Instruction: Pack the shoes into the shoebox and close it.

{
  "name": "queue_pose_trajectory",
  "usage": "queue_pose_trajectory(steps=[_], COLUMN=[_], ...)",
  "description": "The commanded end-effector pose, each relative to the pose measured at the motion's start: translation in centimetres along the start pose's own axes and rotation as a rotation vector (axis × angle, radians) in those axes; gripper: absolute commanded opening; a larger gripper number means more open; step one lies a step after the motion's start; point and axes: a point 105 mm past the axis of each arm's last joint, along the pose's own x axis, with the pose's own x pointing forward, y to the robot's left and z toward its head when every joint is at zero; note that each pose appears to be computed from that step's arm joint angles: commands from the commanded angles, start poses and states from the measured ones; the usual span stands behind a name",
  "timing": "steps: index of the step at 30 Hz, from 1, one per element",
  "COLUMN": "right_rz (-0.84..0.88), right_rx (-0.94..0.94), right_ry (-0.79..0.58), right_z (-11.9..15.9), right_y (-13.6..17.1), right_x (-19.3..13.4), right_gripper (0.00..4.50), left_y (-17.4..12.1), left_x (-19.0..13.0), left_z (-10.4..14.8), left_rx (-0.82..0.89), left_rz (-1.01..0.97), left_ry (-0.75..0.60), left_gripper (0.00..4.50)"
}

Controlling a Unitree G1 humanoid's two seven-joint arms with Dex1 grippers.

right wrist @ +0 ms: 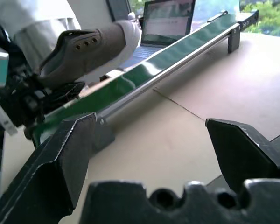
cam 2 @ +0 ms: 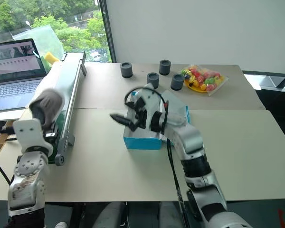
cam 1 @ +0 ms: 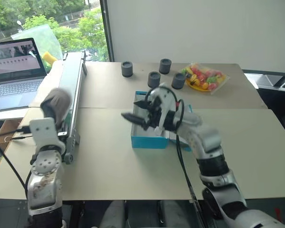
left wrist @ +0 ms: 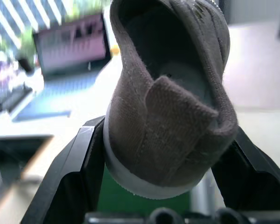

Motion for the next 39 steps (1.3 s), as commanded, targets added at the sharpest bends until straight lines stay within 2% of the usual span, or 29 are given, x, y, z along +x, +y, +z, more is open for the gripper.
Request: queue_pose_trajectory(steps=[1, 6, 10, 13, 20, 21, 22, 24, 30, 31, 32, 34, 35, 36, 39], right_rz=[0.006, 0.069, 0.057, 0.037, -0.035, -0.041, -0.044, -0.051, -0.061, -0.060, -0.059, -0.054, -0.055, -0.057, -0.066], right_rx=[0.254, 0.557, 0.572, 0.582, 0.592, 0.590, 0.589, 0.581, 0.545, 0.527, 0.518, 0.524, 0.528, 0.534, 0.552], right_ry=[0.031, 0.002, -0.021, -0.069, -0.138, -0.141, -0.144, -0.146, -0.134, -0.123, -0.116, -0.107, -0.105, -0.105, -0.117], right_z=[-0.2, -0.1, 0.7, 1.4, 2.0, 2.0, 2.0, 2.0, 2.1, 2.0, 1.9, 1.6, 1.5, 1.4, 1.4], right_y=[-0.2, 0.1, -0.1, -0.7, -1.8, -1.8, -1.8, -1.8, -1.6, -1.5, -1.4, -1.3, -1.4, -1.4, -1.8], right_x=[0.2, 0.6, 0.6, 0.2, -0.3, -0.3, -0.4, -0.4, -0.4, -0.4, -0.4, -0.4, -0.5, -0.5, -0.7], right_gripper=[4.50, 4.50, 4.50, 4.50, 4.50, 3.99, 3.88, 3.37, 1.23, 1.01, 1.01, 0.98, 0.98, 0.98, 0.98], left_y=[-3.9, -9.4, -11.9, -12.9, -13.4, -13.3, -13.2, -13.1, -13.5, -13.6, -13.7, -13.8, -13.9, -14.0, -14.2], left_x=[-0.5, -1.8, -2.8, -3.3, -3.8, -3.7, -3.6, -3.5, -3.7, -3.8, -3.9, -4.1, -4.2, -4.3, -4.4], left_z=[3.1, 4.8, 6.3, 6.9, 6.0, 5.9, 5.8, 5.6, 5.0, 4.8, 4.7, 4.5, 4.5, 4.5, 4.3], left_rx=[0.035, -0.170, -0.278, -0.342, -0.364, -0.364, -0.367, -0.364, -0.352, -0.348, -0.346, -0.346, -0.342, -0.337, -0.339], left_rz=[-0.132, -0.338, -0.490, -0.566, -0.614, -0.609, -0.603, -0.601, -0.622, -0.626, -0.630, -0.639, -0.649, -0.655, -0.666], left_ry=[-0.140, -0.165, -0.183, -0.180, -0.119, -0.115, -0.109, -0.099, -0.066, -0.060, -0.057, -0.050, -0.049, -0.049, -0.032], left_gripper=[2.84, 2.84, 2.84, 2.84, 2.84, 2.83, 2.83, 2.83, 2.83, 2.83, 2.83, 3.73, 3.87, 4.35, 4.47])
